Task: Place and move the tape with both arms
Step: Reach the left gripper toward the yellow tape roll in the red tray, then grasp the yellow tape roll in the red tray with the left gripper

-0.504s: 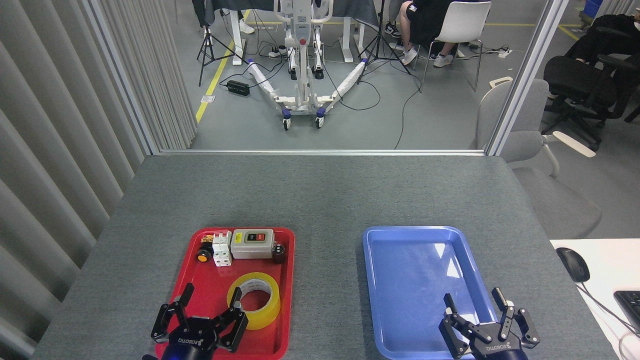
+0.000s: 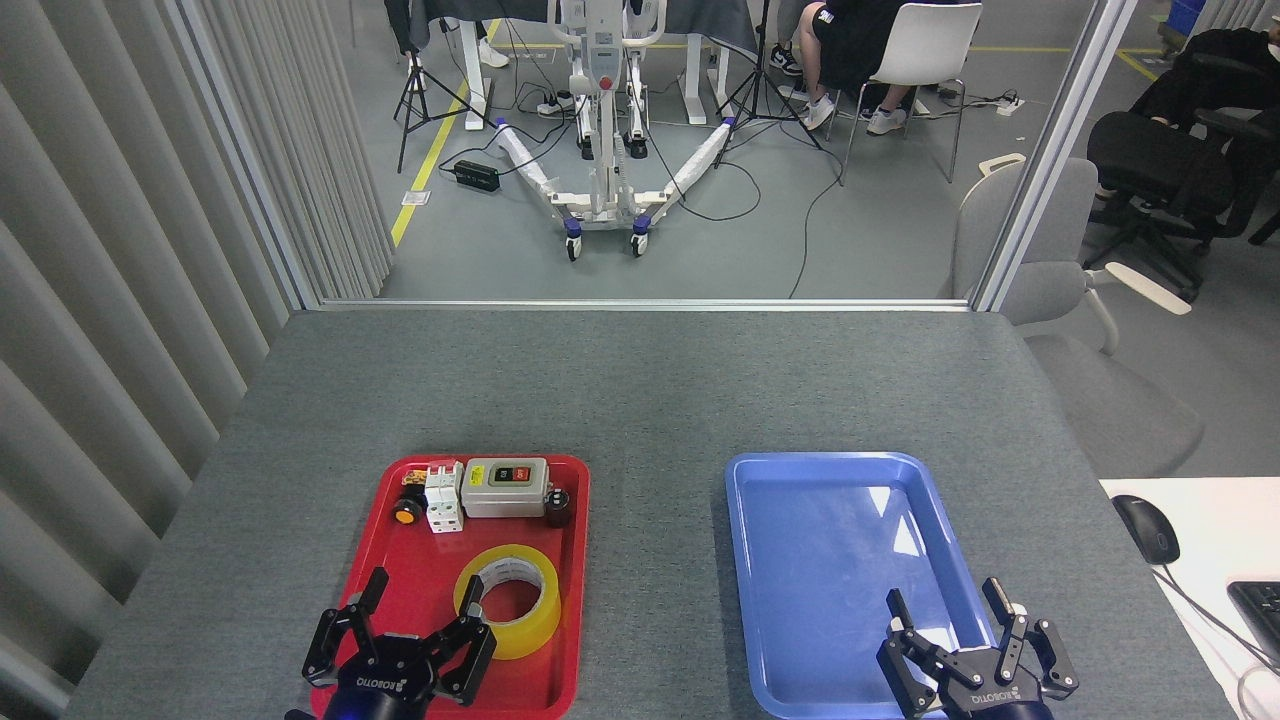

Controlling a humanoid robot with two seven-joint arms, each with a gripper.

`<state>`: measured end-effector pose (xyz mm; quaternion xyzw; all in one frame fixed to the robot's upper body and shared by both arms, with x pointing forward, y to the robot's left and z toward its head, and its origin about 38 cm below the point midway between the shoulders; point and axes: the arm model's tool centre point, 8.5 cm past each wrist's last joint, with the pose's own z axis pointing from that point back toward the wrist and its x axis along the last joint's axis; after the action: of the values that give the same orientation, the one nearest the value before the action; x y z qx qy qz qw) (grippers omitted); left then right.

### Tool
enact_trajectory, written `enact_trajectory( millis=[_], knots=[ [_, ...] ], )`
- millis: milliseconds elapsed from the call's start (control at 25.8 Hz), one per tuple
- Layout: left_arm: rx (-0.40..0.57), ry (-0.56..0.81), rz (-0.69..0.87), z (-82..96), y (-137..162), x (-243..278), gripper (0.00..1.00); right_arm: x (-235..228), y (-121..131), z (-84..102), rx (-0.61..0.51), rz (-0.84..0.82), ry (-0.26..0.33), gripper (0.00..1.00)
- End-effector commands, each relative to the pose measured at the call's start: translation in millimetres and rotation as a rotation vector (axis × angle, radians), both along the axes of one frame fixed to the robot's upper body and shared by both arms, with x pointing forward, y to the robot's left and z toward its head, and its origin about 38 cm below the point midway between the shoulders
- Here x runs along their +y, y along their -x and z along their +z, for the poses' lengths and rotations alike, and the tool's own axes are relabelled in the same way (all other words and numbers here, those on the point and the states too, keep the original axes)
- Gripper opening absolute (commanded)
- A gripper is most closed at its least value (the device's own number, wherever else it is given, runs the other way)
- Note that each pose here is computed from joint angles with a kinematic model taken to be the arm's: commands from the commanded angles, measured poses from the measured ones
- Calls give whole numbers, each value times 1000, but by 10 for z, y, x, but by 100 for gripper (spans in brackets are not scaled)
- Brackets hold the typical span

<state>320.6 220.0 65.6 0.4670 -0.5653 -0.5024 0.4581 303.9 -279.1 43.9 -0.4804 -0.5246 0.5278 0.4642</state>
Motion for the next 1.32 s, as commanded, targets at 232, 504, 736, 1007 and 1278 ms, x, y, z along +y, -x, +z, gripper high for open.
enact_trajectory(
  millis=[232, 504, 736, 1007, 1278],
  knots=[
    [-6, 14, 10, -15, -18, -14, 100, 4, 1, -4, 4, 1, 0, 99],
    [5, 58, 10, -204, -295, -117, 100, 4, 1, -4, 4, 1, 0, 99],
    [-5, 61, 15, -146, -591, -214, 100, 4, 1, -4, 4, 1, 0, 99],
    [8, 39, 53, -134, -896, -198, 100, 27, -9, -1, 3, 7, -1, 99],
    [22, 0, 97, -157, -1007, -38, 100, 97, -7, -16, 8, 25, -3, 99]
  ],
)
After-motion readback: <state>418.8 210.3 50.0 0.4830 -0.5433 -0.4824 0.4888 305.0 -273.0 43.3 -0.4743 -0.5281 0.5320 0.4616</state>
